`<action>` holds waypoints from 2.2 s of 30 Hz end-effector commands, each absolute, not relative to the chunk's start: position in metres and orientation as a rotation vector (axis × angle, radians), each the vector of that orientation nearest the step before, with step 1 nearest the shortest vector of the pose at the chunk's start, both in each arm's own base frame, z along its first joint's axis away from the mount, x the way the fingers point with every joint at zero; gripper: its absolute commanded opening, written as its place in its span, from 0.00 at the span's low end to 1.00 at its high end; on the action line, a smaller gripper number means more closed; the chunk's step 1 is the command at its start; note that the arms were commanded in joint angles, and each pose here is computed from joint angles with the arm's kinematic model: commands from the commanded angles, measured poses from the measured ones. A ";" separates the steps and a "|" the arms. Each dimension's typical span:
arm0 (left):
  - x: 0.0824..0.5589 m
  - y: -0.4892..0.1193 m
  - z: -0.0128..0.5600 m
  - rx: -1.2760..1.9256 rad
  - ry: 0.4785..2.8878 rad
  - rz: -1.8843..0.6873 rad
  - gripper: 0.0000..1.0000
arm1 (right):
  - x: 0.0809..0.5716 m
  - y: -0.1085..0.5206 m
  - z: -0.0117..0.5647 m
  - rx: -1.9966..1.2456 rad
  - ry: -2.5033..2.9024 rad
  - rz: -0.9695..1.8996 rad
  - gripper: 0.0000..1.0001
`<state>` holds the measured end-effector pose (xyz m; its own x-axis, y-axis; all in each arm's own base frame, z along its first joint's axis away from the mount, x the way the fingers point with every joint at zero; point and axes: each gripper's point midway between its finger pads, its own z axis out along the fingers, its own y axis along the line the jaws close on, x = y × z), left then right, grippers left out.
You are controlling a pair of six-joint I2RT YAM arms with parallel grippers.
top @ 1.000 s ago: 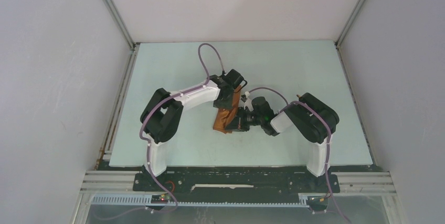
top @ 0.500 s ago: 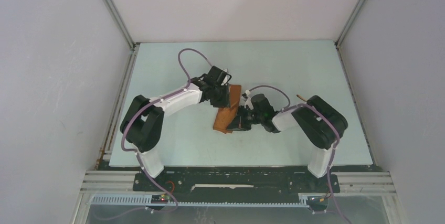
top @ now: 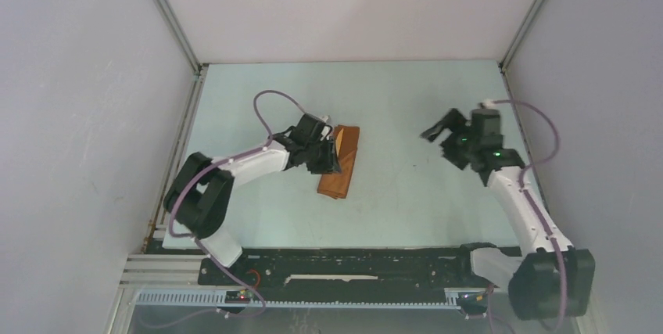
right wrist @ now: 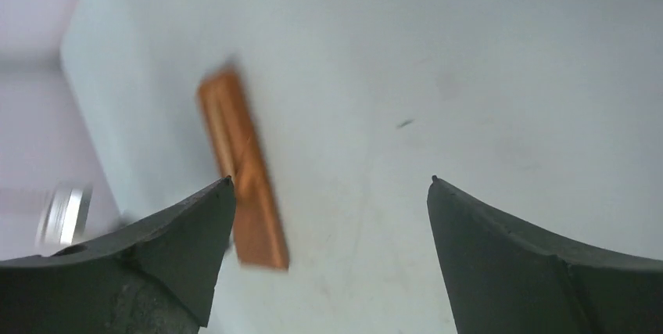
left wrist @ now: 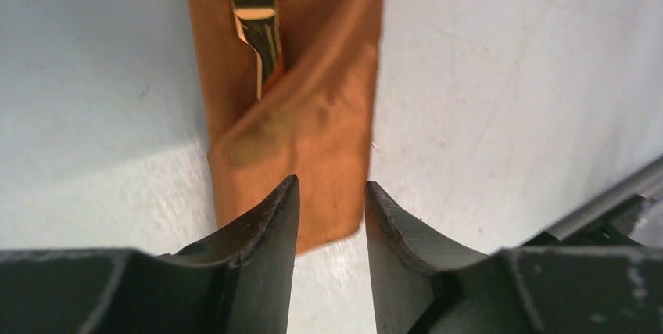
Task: Fold the napkin into a case and place the utensils inside
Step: Pick up the fork from the center of the board.
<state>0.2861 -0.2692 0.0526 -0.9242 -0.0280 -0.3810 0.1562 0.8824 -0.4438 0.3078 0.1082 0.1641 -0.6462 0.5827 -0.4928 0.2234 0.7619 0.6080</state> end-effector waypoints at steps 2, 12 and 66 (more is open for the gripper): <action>0.275 -0.273 0.134 0.135 2.422 -0.878 0.43 | 0.301 0.024 0.130 1.297 2.251 0.646 1.00; 0.239 -0.239 0.206 0.206 2.198 -0.885 0.45 | 0.317 -0.045 0.080 2.052 2.062 0.329 0.83; 0.223 -0.211 0.175 0.134 2.257 -0.808 0.44 | 0.441 -0.017 0.132 0.896 2.235 -0.014 0.00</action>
